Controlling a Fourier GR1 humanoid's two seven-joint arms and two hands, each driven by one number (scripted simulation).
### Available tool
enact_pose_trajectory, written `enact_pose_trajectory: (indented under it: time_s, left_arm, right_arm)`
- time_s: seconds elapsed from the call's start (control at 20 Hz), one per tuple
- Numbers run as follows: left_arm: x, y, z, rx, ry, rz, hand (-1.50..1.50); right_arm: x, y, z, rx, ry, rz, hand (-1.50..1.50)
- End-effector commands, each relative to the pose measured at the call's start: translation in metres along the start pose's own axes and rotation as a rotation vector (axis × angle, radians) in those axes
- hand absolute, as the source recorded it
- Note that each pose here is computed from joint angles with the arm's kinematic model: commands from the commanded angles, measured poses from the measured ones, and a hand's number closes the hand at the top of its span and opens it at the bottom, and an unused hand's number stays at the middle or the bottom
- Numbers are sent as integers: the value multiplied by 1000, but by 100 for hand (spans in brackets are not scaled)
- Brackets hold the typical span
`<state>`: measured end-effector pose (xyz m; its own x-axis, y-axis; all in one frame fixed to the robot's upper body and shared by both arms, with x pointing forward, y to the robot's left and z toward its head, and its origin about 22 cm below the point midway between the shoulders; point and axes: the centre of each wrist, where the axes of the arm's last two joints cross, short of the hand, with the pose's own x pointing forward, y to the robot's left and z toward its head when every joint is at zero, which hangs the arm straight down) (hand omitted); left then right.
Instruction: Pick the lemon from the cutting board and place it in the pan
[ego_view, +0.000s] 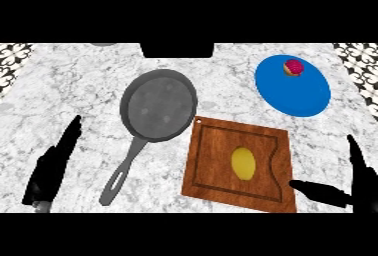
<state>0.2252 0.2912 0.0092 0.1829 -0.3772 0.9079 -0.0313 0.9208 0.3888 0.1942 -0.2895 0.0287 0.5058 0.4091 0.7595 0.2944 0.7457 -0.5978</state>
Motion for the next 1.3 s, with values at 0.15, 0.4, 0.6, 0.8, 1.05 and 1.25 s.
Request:
enact_pose_trajectory:
  time_s: [0.15, 0.4, 0.6, 0.8, 1.05, 1.25]
  left_arm:
    - [7, -21, -3, -25, -7, 4, 0]
    - [-8, -4, -16, -26, -21, 0, 0]
    - [0, -13, 8, -32, -6, -2, 0]
    - [8, -11, -1, -35, -20, -1, 0]
    - [3, -14, -3, -25, -16, -6, 0]
    - [11, -1, -2, -35, -23, 1, 0]
  right_arm:
    - [81, -14, 30, 215, 16, 169, -150]
    - [125, 2, 29, 267, 74, 255, -150]
    - [149, 13, 24, 299, 157, 247, -150]
    - [165, 27, 12, 367, 182, 308, -150]
    - [169, 53, 8, 440, 238, 443, -150]
    - [169, 56, -1, 505, 299, 510, -150]
